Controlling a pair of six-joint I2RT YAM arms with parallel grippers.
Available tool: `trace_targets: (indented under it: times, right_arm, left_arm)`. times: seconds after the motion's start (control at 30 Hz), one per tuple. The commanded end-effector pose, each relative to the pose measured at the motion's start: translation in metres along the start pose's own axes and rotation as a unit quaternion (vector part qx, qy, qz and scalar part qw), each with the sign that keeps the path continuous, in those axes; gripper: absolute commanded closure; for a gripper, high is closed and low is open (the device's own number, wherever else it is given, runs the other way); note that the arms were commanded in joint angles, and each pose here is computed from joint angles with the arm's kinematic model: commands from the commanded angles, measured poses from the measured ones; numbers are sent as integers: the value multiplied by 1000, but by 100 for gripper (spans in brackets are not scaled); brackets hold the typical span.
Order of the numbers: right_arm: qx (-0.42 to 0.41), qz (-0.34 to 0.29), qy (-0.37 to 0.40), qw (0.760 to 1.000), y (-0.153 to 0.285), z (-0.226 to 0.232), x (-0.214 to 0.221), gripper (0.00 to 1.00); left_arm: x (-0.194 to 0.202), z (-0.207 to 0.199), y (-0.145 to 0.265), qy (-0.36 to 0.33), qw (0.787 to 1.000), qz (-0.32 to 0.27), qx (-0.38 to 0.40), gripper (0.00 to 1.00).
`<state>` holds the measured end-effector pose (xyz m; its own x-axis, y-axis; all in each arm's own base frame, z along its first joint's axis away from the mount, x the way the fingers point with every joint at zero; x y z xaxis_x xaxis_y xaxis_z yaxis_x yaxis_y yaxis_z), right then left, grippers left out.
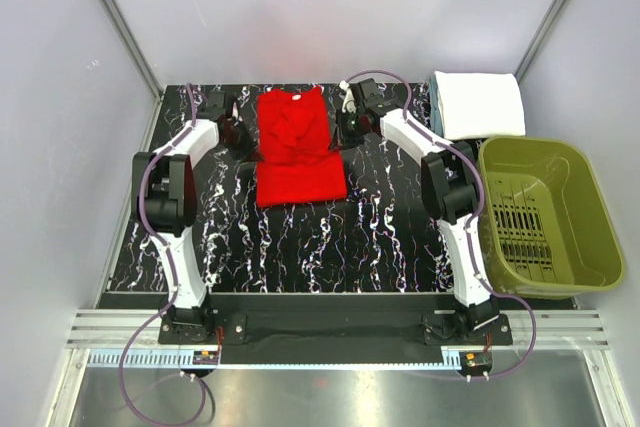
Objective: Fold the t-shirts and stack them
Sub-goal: Fold the tshirt
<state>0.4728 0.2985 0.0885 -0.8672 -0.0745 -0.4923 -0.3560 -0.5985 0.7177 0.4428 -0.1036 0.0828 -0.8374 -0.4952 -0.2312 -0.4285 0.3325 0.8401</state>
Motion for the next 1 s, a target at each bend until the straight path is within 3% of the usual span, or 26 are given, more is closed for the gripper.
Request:
trace_targets:
  times: [0.0, 0.33, 0.4, 0.43, 0.47, 0.5, 0.57, 0.6, 0.7, 0.97]
  right_arm:
    - [-18, -30, 26, 999, -2, 6, -22, 99]
    - [-23, -50, 28, 998, -15, -1, -35, 95]
    - [-21, -61, 25, 998, -17, -5, -45, 85]
    - [-21, -56, 22, 998, -19, -8, -42, 85]
    - [-26, -67, 23, 997, -17, -5, -51, 76]
    - [-22, -62, 16, 998, -19, -10, -51, 73]
    - [-23, -77, 16, 997, -10, -4, -67, 69]
    - [-21, -75, 15, 997, -5, -3, -69, 66]
    - [-24, -92, 21, 995, 15, 6, -80, 58]
    - [-20, -37, 21, 999, 24, 0, -36, 55]
  left_arm:
    - [-24, -8, 3, 0, 999, -31, 13, 100]
    - [-45, -7, -3, 16, 999, -42, 22, 100]
    - [-54, -12, -2, 21, 998, -51, 37, 84]
    - [-53, -14, -1, 24, 998, -47, 44, 78]
    - [-61, -21, 3, 18, 996, -62, 64, 73]
    - [-66, -29, 13, 10, 994, -77, 79, 63]
    - [-74, -34, 26, -3, 991, -107, 85, 54]
    - [-81, -37, 40, -11, 988, -135, 77, 53]
    - [-71, -37, 54, -20, 987, -146, 63, 53]
    - [-3, -12, 33, -43, 995, -82, 31, 55]
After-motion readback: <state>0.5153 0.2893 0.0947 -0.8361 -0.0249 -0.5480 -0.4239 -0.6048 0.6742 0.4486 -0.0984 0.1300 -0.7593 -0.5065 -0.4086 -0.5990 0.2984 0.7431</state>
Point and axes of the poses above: each gripper's point midway between its finger pads, its own y axis back along the fingers, its own z axis along the line the jaws close on, x = y × z, the point moved 2 cm from there along y, back along the fingers, and after that the axes turned 1 degree about y, right-handed, at the moved point
